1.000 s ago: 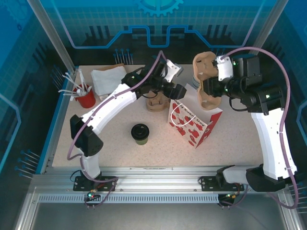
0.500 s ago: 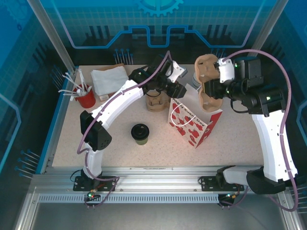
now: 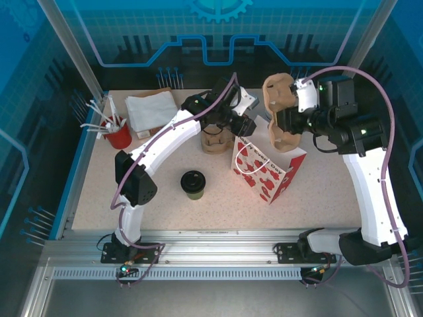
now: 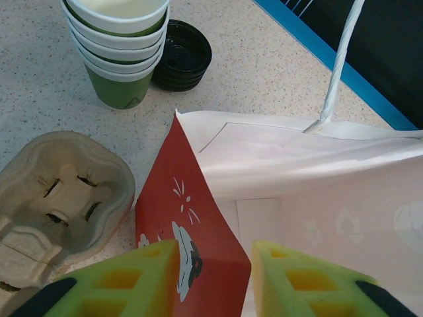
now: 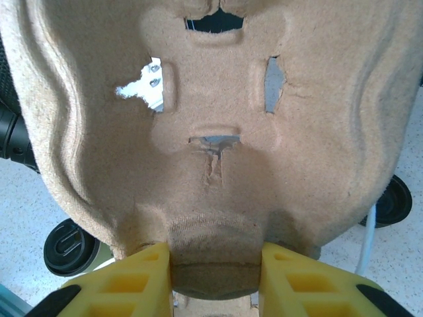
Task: Pack the takeout coffee
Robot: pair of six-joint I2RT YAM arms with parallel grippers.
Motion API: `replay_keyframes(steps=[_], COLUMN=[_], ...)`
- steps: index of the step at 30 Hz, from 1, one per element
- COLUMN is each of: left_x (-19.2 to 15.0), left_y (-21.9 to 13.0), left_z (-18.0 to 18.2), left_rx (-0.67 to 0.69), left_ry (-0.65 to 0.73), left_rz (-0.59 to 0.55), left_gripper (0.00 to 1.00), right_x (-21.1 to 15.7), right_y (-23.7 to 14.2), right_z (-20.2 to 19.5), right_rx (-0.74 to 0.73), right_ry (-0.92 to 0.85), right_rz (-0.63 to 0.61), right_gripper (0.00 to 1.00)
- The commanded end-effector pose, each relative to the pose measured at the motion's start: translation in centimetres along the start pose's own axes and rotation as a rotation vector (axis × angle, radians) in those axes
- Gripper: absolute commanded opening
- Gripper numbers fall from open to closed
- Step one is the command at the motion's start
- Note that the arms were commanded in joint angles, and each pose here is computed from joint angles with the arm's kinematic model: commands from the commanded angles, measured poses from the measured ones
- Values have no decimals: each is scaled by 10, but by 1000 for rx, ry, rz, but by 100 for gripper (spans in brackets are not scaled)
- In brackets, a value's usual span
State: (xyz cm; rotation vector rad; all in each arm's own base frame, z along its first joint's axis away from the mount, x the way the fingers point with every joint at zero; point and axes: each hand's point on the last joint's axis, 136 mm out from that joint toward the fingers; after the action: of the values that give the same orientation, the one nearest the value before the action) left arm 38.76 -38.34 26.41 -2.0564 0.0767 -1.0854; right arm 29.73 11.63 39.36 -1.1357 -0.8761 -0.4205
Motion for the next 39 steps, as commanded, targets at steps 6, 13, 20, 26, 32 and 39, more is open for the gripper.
replay_keyframes(steps=[6, 13, 20, 26, 32, 39], left_x=[8, 8, 8, 9, 10, 11], left_y=[-6, -6, -6, -7, -8, -9], left_z=[-9, -10, -7, -6, -7, -4], left_rx=[-23, -27, -25, -29, -31, -29], left_ry=[-19, -13, -8, -12, -11, -12], left_rz=[-20, -20, -20, -23, -27, -33], left_gripper=[28, 19, 13, 9, 7, 4], right_x=[-1, -8, -14, -24, -32, -42], right_y=[19, 29, 31, 31, 28, 27], right_z=[12, -2, 1, 8, 9, 2], right_rx=[76, 93, 160, 203, 209, 165], right_ry=[-87, -104, -136, -150, -150, -160], right_rz=[-17, -1, 11, 32, 45, 82], right_gripper=[33, 33, 33, 33, 33, 33])
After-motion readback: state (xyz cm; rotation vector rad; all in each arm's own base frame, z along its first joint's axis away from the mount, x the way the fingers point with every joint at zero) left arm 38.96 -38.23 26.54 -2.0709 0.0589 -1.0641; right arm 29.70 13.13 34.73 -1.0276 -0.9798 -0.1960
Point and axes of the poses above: each hand's point on the last joint's axis, 136 mm out from that joint toward the fingers, its own y axis out along the fingers, its own z axis along the line the jaws close on, x = y × z
